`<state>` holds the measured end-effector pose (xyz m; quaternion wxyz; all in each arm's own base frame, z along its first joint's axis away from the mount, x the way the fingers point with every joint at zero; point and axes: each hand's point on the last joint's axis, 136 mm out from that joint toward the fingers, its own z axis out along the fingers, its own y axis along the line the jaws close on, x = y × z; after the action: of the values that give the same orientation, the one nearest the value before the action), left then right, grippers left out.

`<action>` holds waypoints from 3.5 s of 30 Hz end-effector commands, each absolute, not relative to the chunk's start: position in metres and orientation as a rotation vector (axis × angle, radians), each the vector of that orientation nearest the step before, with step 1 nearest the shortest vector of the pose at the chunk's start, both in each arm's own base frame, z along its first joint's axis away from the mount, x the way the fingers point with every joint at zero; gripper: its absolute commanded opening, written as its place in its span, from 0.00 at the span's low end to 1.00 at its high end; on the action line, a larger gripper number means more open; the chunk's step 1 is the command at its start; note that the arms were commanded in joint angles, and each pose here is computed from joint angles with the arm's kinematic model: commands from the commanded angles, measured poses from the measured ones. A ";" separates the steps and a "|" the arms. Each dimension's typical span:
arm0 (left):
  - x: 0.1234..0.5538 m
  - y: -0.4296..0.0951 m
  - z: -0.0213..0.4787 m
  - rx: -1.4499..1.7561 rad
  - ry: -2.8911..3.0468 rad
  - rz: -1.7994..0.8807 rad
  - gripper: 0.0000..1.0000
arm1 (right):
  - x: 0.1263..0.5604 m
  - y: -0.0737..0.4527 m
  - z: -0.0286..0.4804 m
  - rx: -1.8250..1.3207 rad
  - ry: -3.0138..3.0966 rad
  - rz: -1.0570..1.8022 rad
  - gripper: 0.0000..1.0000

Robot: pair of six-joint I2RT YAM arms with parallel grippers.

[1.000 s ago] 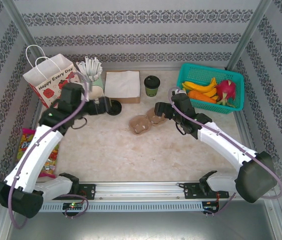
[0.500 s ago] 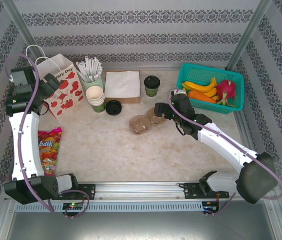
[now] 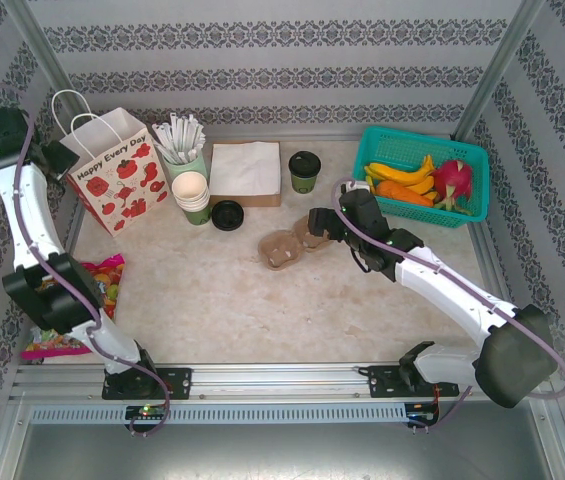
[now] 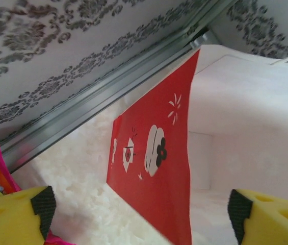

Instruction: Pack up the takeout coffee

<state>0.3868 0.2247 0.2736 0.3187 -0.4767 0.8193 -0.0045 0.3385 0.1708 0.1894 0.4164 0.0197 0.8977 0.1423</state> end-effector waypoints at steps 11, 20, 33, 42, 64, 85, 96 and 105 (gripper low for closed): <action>0.407 0.233 0.246 -1.202 2.331 -0.014 0.48 | 0.334 0.170 0.187 0.031 2.262 0.308 0.97; 0.407 0.227 0.262 -1.118 2.322 -0.033 0.07 | 0.327 0.196 0.175 -0.151 2.347 0.396 0.98; 0.409 0.208 0.314 -1.031 2.194 -0.149 0.00 | 0.329 0.194 0.170 -0.148 2.361 0.368 0.98; 0.372 0.200 0.353 -0.975 2.170 -0.034 0.00 | 0.325 0.195 0.163 -0.166 2.381 0.382 0.98; 0.237 0.104 0.333 -0.930 2.327 -0.018 0.00 | 0.333 0.212 0.157 -0.276 2.414 0.403 0.98; 0.253 -0.019 0.256 -0.728 2.599 -0.325 0.00 | 0.327 0.240 0.087 -0.478 2.725 0.498 0.86; 0.277 -0.077 0.238 -0.519 2.668 -0.485 0.29 | 0.348 0.239 0.067 -0.580 2.770 0.346 0.49; 0.269 -0.066 0.256 -0.389 2.580 -0.423 0.83 | 0.363 0.227 0.056 -0.585 2.788 0.161 0.63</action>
<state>0.2708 -0.0697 0.2419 0.2050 -0.1616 0.9524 -0.1574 0.3570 0.2403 0.0536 0.1417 -0.2013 0.9643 0.0981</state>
